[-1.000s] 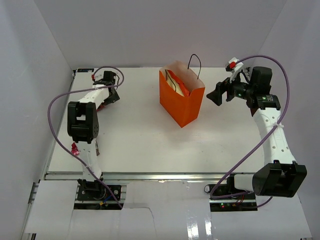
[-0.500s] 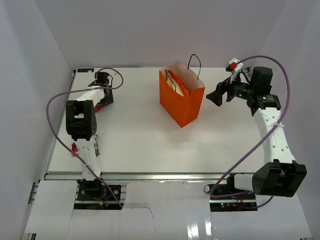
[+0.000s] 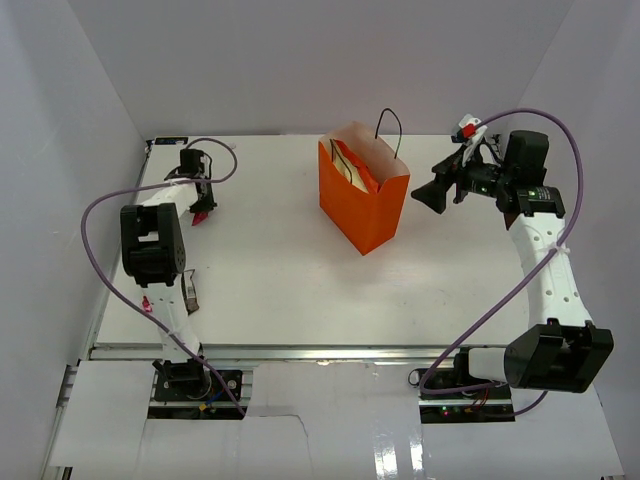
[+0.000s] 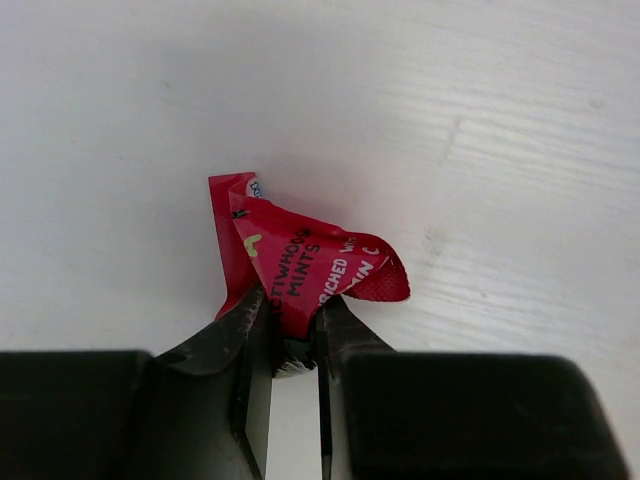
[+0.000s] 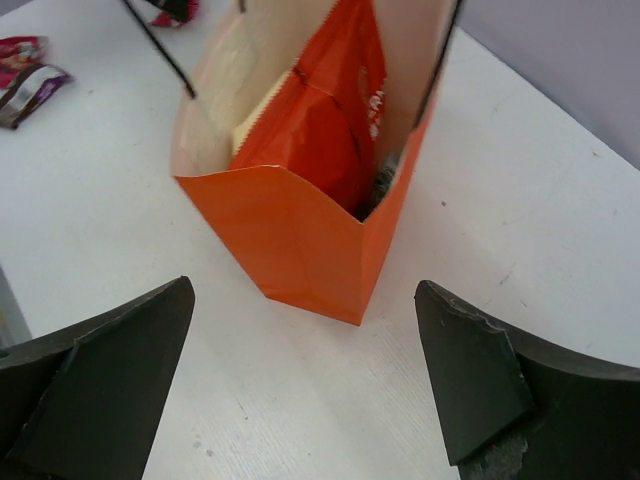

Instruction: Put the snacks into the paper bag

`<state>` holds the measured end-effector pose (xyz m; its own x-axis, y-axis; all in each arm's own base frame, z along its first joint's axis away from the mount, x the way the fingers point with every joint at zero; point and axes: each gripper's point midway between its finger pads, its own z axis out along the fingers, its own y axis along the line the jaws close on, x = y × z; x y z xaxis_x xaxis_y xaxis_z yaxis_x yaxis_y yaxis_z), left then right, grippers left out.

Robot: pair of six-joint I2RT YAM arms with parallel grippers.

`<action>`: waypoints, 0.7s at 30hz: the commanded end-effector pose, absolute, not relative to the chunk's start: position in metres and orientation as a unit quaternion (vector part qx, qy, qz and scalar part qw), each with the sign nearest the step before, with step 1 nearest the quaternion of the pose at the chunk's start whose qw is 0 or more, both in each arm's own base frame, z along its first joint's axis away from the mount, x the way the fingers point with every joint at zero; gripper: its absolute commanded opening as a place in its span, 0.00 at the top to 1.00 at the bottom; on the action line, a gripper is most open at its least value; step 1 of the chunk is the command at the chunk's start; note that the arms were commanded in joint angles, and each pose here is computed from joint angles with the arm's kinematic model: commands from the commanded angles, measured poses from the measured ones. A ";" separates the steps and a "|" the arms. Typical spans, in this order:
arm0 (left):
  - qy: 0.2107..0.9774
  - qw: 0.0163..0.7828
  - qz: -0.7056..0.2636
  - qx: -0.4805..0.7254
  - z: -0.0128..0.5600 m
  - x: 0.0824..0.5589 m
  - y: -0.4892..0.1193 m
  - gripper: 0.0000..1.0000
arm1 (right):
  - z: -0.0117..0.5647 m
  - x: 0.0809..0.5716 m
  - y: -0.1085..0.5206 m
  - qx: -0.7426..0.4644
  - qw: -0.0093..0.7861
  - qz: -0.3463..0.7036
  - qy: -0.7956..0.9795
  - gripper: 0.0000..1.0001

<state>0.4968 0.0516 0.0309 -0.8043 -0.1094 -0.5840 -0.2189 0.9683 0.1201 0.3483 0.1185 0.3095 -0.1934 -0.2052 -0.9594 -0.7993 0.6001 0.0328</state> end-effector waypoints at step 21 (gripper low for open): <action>0.719 0.114 -0.642 0.240 0.181 0.210 -0.290 0.81 | 0.252 0.221 0.296 -0.814 0.446 0.206 0.311 0.02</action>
